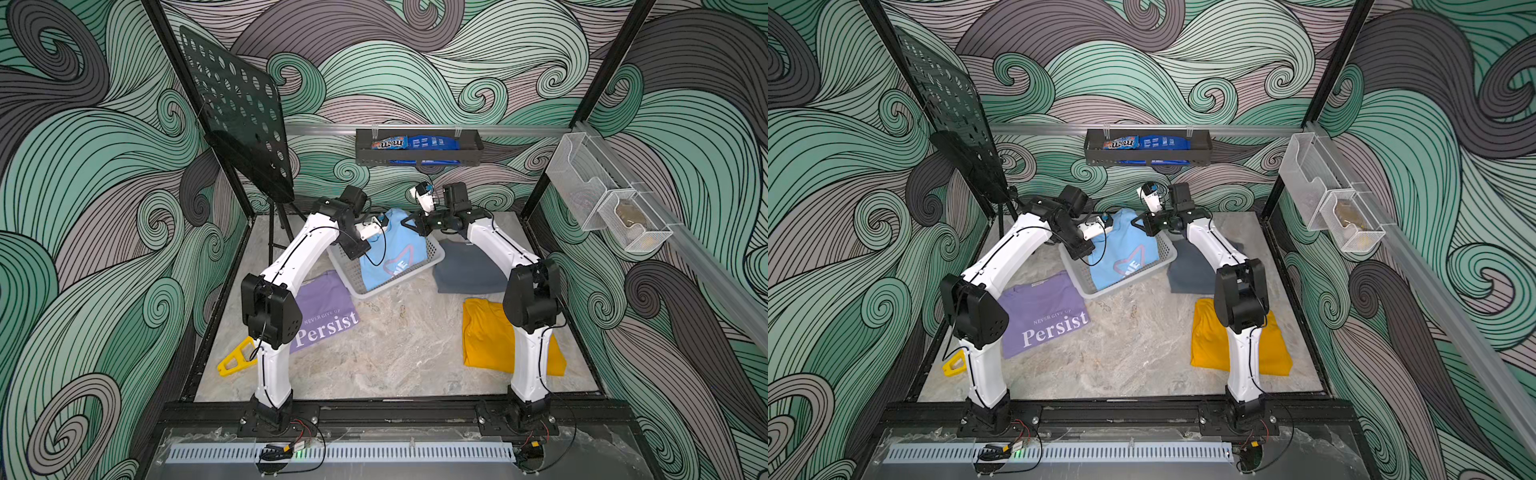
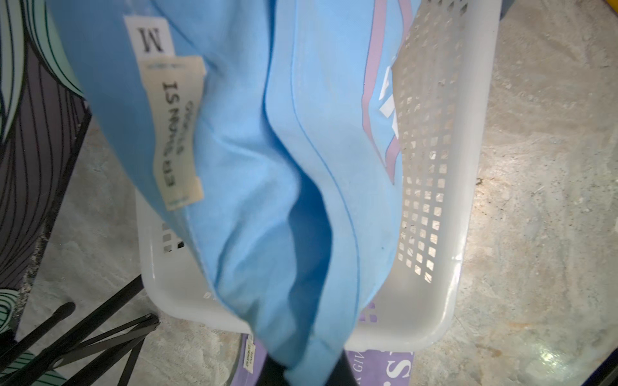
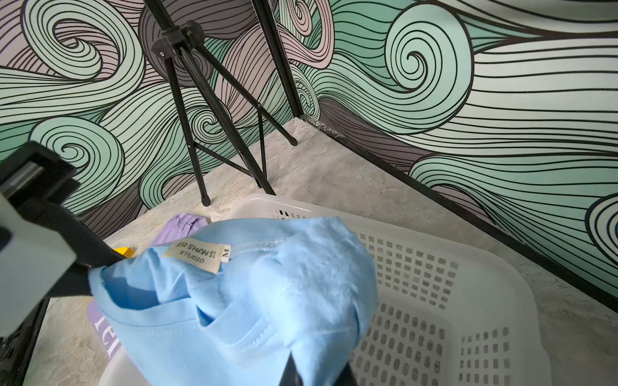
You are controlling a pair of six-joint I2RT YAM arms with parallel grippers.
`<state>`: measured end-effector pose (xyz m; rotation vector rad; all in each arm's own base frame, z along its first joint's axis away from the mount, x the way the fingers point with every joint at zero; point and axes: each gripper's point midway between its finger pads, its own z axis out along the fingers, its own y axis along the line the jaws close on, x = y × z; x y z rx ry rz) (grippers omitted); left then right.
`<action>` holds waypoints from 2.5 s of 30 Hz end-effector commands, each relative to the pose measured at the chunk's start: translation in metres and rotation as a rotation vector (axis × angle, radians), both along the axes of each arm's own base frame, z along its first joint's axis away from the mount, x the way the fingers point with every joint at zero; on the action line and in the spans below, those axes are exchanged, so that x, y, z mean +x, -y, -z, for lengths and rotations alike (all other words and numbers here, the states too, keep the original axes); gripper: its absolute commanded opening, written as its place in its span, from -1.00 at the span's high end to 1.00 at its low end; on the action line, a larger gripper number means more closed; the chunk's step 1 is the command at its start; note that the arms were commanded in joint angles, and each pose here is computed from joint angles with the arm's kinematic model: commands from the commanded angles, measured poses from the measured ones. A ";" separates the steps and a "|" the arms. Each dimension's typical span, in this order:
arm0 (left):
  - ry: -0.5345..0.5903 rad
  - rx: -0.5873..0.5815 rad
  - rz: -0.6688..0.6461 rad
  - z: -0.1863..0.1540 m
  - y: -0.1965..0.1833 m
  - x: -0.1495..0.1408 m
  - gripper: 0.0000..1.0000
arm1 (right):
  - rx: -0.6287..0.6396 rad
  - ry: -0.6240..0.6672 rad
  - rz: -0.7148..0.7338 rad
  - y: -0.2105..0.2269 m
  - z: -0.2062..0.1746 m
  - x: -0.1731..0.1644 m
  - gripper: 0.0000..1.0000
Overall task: Put the folded t-shirts into the basket
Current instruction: Place the T-shirt in the bin, then move the T-shirt to the center of the board.
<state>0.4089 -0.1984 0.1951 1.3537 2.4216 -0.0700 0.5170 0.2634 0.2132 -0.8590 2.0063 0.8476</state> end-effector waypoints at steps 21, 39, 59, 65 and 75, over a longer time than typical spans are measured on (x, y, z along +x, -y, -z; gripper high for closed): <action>0.018 0.222 -0.074 0.075 -0.026 0.062 0.49 | -0.138 -0.067 0.093 0.003 0.093 0.043 0.52; 0.157 0.128 -0.186 -0.005 -0.035 0.043 -0.30 | -0.108 0.081 -0.017 0.005 0.004 0.016 -0.14; 0.196 -0.159 -0.108 -0.016 -0.063 -0.114 -0.95 | -0.504 -0.056 0.089 0.216 0.118 -0.201 -0.63; 0.220 -0.192 -0.099 -0.016 -0.060 -0.116 -0.96 | -0.658 -0.103 0.060 0.232 0.176 -0.231 -0.56; 0.260 -0.145 -0.167 -0.017 -0.074 -0.107 -0.96 | -0.638 -0.234 -0.241 0.156 0.211 -0.287 -0.34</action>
